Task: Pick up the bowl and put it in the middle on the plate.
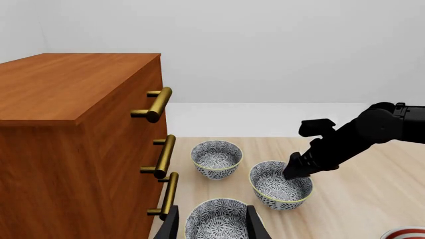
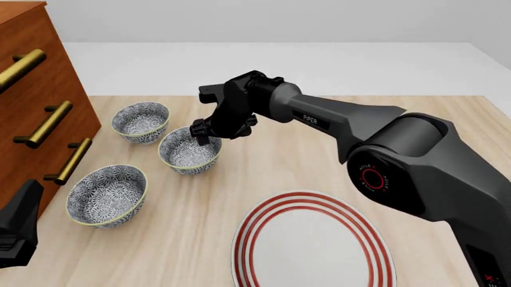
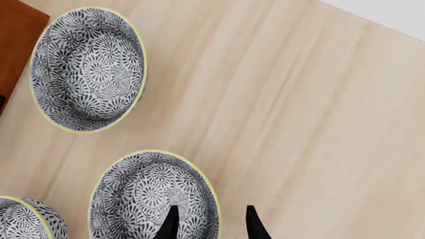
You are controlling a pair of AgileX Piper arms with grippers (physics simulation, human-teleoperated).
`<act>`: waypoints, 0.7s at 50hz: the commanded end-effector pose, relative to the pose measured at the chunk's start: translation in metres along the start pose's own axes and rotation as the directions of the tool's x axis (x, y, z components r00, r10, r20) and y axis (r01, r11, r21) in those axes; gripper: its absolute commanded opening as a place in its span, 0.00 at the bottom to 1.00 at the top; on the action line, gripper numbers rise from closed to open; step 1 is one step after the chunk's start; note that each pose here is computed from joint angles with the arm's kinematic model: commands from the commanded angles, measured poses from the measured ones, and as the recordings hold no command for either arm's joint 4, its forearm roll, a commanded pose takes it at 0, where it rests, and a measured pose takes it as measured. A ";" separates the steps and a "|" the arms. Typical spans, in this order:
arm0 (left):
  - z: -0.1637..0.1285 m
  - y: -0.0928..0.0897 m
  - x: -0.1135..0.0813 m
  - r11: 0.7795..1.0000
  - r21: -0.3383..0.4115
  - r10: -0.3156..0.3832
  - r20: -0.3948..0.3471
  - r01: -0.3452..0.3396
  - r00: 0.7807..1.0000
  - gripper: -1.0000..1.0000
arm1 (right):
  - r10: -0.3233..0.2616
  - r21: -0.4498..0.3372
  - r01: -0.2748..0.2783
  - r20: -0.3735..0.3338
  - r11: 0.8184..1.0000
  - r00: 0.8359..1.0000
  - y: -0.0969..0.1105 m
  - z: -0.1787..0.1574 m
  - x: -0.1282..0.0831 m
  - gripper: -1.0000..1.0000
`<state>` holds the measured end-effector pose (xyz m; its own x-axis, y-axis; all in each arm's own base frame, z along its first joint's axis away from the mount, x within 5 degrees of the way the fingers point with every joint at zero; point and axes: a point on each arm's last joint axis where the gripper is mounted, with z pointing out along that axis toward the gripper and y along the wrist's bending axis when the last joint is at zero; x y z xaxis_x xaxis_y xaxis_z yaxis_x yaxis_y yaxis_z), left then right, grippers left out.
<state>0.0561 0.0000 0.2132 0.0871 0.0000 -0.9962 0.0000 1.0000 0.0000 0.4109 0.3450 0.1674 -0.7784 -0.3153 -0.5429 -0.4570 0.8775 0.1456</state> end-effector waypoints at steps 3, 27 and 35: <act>0.000 0.000 0.000 1.000 0.000 0.000 0.000 0.000 1.000 1.00 | 0.000 0.003 0.000 -0.013 1.000 1.000 -0.001 0.008 0.006 1.00; 0.000 0.000 0.000 1.000 0.000 0.000 0.000 0.000 1.000 1.00 | -0.005 -0.001 0.005 -0.031 1.000 1.000 0.005 0.017 0.015 1.00; 0.000 0.000 0.000 1.000 0.000 0.000 0.000 0.000 1.000 1.00 | -0.037 -0.013 0.037 -0.017 0.999 0.999 0.012 0.010 0.015 0.00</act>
<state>0.0561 0.0000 0.2132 0.0871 0.0000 -0.9962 0.0000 1.0000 0.0000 0.4052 0.3490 0.1521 -0.7828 -0.3273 -0.5292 -0.4631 0.8745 0.1442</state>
